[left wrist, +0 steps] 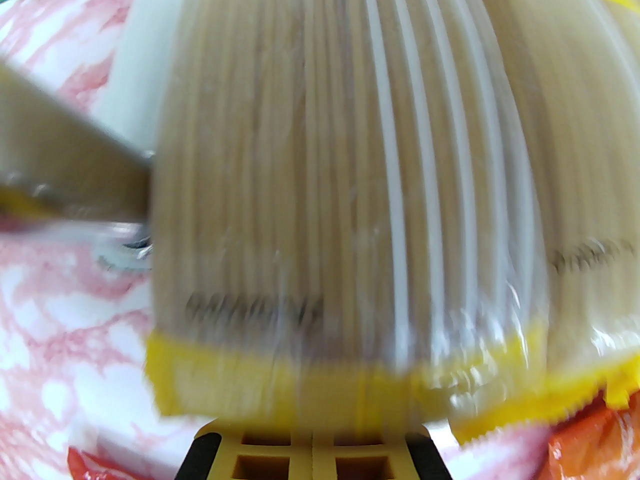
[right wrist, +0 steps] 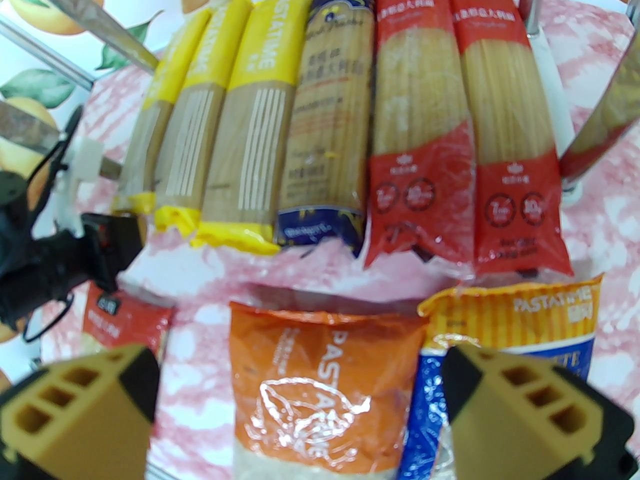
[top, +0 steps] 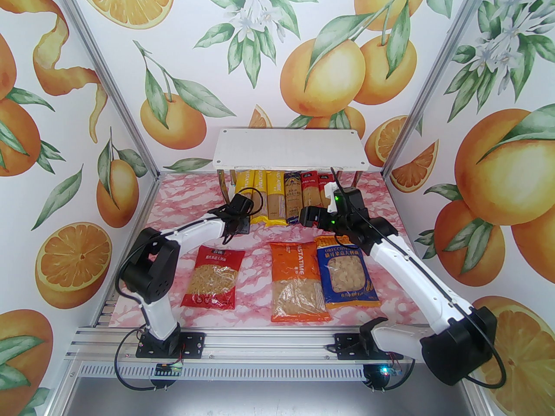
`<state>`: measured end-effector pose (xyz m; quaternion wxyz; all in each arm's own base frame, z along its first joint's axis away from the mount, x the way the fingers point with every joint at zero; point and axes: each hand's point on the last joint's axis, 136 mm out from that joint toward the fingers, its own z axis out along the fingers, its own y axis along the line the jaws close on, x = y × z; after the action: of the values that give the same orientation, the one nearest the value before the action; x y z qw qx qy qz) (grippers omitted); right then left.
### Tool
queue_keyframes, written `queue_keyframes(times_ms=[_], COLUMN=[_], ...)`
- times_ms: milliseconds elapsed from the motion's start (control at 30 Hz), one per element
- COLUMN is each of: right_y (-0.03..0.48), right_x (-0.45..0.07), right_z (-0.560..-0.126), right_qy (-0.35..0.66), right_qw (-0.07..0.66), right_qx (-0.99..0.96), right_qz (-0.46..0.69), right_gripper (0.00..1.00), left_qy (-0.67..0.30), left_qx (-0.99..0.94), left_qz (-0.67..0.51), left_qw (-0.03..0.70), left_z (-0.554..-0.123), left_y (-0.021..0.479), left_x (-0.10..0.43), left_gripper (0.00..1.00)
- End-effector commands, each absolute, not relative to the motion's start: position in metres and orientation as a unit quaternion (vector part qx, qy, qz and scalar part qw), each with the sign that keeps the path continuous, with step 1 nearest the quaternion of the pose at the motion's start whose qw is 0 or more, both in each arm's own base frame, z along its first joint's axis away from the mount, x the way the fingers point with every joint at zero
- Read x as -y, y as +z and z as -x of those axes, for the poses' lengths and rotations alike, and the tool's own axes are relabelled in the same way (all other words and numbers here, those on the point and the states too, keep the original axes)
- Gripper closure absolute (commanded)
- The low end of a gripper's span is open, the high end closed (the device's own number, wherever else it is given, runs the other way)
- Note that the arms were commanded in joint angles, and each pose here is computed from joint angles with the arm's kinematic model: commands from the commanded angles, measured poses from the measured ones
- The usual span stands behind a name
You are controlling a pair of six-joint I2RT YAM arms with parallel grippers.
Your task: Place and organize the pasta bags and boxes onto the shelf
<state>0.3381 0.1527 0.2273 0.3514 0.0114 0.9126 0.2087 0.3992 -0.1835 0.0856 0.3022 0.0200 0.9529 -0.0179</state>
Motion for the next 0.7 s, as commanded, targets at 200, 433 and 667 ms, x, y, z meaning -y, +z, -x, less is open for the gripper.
queue_keyframes(times_ms=[200,433,667], right_y=[0.224,0.226,0.228], right_x=[-0.160,-0.160,-0.157], right_z=[-0.339,-0.338,-0.335], right_qy=[0.214,0.213,0.209], right_qw=[0.348,0.349,0.353], right_qx=[-0.913,-0.913,-0.912], right_qz=[-0.012,-0.010,-0.011], right_gripper=[0.02,0.04,0.04], left_qy=[-0.089,-0.071,-0.063], left_qx=[-0.898,-0.890,-0.883], left_qz=[-0.024,-0.035,-0.033], left_qw=[0.431,0.448,0.463], left_z=[-0.411,-0.439,-0.458], left_y=[0.182,0.175,0.166], left_x=[0.197,0.207,0.213], left_gripper=[1.00,1.00,1.00])
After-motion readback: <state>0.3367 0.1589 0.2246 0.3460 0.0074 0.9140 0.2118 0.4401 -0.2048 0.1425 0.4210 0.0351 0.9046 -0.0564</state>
